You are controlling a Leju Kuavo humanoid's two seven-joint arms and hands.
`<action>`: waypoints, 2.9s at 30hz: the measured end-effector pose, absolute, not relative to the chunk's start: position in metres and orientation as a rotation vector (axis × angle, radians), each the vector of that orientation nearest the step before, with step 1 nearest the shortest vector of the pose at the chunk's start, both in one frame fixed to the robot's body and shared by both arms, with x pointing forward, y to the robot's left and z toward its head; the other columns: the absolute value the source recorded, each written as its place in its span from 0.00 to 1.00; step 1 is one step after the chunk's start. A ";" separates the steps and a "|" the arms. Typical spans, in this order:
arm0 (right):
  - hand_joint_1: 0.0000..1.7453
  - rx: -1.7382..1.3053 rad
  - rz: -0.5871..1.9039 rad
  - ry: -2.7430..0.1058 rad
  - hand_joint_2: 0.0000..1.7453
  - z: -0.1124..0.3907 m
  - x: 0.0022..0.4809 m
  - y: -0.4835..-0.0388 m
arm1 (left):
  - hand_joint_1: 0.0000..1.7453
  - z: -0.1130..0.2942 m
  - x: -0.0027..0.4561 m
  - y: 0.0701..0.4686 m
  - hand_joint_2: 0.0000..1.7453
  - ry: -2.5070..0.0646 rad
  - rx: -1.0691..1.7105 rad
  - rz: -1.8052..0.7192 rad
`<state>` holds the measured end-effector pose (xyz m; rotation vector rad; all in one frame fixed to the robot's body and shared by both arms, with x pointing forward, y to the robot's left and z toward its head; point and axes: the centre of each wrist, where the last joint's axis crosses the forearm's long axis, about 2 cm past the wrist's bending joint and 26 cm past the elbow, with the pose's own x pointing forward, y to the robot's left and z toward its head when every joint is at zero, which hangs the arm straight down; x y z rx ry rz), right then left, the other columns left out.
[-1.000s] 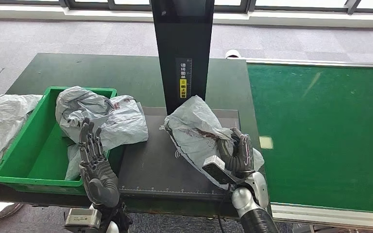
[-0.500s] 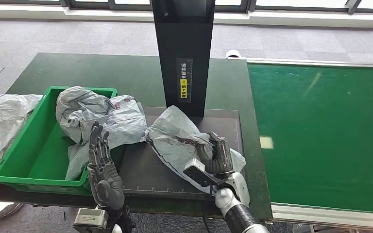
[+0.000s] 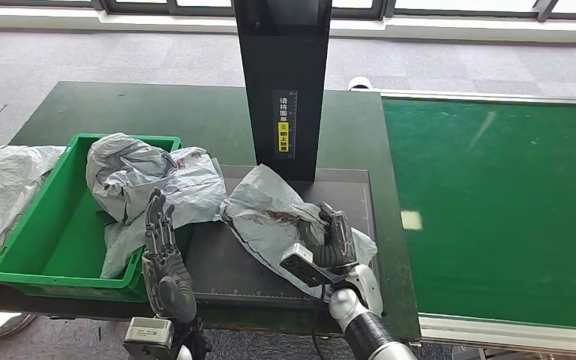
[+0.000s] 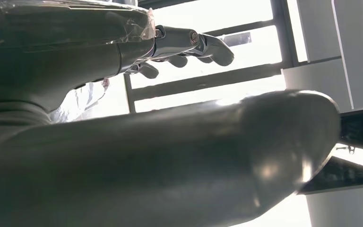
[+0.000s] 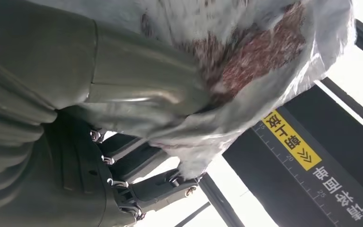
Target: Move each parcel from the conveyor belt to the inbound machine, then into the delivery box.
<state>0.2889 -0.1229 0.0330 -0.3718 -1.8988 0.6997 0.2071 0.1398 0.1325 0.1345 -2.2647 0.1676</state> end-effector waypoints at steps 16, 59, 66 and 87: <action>0.00 -0.315 0.478 -1.836 1.00 0.017 0.261 -0.130 | 0.00 0.099 0.202 0.149 0.00 -2.140 0.155 0.114; 0.00 -0.440 0.140 -2.081 1.00 0.068 0.219 -0.188 | 0.00 0.080 0.245 0.122 0.75 -2.039 0.155 0.049; 0.00 -0.465 0.128 -2.235 1.00 0.110 0.212 -0.185 | 0.00 0.069 0.265 0.067 1.00 -2.082 0.107 -0.495; 0.00 -0.437 0.120 -2.276 1.00 0.125 0.200 -0.187 | 0.00 0.067 0.266 0.042 0.75 -2.000 0.165 -0.907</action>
